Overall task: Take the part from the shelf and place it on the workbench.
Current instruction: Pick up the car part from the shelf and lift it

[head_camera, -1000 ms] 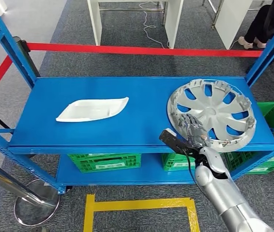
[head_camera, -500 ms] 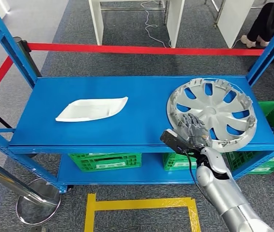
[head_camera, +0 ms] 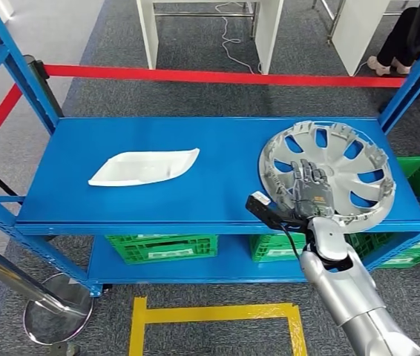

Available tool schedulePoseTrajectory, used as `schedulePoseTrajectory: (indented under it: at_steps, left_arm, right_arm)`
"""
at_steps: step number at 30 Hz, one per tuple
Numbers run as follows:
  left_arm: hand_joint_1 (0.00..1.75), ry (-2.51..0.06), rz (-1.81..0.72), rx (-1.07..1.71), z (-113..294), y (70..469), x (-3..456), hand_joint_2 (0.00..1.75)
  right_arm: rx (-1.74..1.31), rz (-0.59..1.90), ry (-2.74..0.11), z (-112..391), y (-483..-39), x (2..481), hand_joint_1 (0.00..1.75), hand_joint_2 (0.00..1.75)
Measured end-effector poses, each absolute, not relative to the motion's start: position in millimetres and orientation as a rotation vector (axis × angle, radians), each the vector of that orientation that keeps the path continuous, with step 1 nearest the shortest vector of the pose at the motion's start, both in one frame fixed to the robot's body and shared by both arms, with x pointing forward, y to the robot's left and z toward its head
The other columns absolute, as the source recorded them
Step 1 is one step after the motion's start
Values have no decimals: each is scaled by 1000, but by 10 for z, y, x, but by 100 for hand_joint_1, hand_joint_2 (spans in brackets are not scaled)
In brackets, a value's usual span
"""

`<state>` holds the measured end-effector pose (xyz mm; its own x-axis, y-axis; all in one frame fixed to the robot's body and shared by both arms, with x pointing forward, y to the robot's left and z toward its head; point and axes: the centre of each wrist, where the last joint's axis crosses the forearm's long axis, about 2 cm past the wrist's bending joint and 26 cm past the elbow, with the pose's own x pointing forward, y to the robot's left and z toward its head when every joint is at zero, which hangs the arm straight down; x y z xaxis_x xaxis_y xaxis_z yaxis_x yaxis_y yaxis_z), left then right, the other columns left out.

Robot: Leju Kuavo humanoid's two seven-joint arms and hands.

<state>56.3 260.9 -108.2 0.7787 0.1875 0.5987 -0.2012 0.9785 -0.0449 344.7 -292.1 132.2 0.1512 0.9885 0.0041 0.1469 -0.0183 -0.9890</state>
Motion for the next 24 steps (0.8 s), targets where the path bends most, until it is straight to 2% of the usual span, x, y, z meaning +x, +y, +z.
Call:
schedulePoseTrajectory:
  at_steps: [14, 18, 24]
  left_arm:
    - [0, -644, 214, 13, -1078, 2566, 576, 0]
    - [0, -642, 213, 14, -1077, 2573, 580, 0]
    - [0, -639, 211, 14, -1079, 2576, 573, 0]
  right_arm:
    - [-1328, 1116, -1163, 1372, -2915, 3464, 0, 175]
    - [-1251, 1117, -1163, 1359, -2925, 3460, 0, 0]
    - [-1195, 1115, -1150, 1314, -2956, 3449, 0, 0]
